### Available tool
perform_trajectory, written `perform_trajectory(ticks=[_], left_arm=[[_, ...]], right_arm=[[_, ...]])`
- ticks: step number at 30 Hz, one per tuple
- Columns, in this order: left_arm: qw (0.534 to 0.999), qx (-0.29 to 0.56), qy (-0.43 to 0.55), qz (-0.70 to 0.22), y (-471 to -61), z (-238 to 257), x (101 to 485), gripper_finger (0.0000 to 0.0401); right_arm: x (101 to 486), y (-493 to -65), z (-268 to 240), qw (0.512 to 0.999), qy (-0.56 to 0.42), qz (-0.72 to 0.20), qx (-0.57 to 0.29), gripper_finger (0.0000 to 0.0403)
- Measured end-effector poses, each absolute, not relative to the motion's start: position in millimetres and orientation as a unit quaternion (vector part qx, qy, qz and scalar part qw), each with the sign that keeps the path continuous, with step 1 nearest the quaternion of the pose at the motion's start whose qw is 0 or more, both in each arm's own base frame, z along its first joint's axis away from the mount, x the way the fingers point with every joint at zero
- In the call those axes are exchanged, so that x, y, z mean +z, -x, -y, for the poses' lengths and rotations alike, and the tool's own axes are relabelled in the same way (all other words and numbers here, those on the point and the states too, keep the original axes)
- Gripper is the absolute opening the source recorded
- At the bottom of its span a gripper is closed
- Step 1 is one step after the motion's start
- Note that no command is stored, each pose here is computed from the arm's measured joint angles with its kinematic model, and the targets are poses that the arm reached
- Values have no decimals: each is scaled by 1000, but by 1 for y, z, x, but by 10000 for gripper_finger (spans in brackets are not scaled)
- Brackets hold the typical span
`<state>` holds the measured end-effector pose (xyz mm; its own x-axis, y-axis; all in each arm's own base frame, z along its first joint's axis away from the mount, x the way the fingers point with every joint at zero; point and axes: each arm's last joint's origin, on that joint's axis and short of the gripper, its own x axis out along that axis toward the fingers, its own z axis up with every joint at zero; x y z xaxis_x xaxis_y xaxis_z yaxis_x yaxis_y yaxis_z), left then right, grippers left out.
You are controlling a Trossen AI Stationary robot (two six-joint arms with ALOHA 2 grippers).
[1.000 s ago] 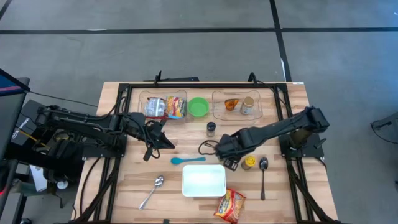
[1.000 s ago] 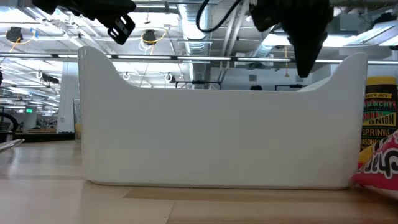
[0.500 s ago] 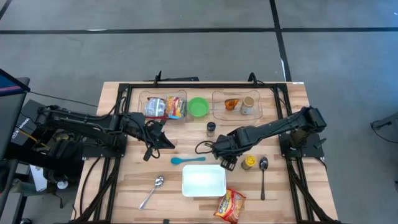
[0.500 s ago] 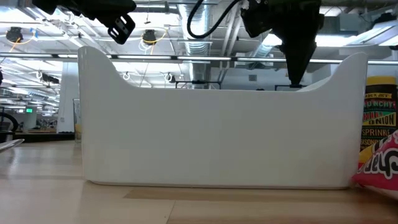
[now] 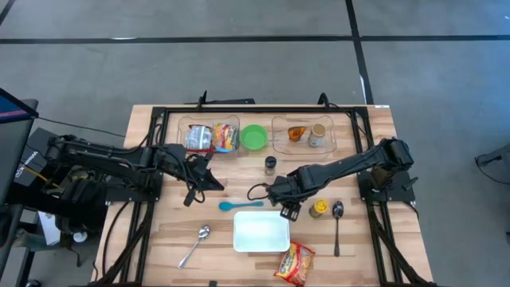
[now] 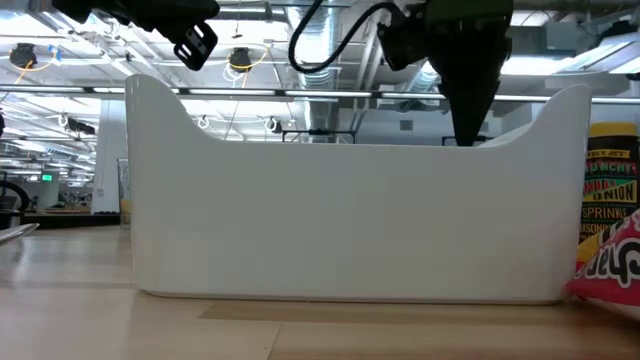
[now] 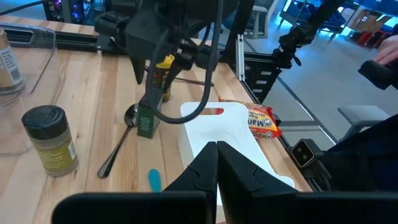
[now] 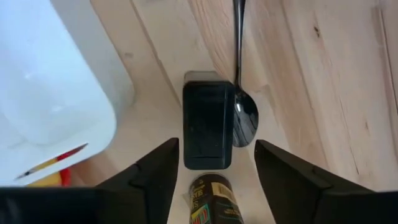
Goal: Pick & Place Food Item
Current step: Put the black seasoning into the right transparent bin
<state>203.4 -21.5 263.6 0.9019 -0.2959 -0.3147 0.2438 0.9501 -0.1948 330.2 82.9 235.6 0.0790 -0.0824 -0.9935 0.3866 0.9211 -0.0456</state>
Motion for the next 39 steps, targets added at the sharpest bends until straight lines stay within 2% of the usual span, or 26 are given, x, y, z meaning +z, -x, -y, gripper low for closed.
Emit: perform_trajectory(ticks=[20,30,35,39], left_arm=[[972,-139,75,-172,-203,21,264,0],[972,-139,75,-172,-203,22,264,0],[972,-139,75,-172,-203,21,264,0],[972,-139,75,-172,-203,21,264,0]], right_arm=[[234,-333,-81,727,-118,-656,-164,198],[235,-323,-100,729,-61,-664,-153,198],[236,-311,-105,713,-14,-674,-194,198],[237,-308,-111,722,26,-658,-211,198]])
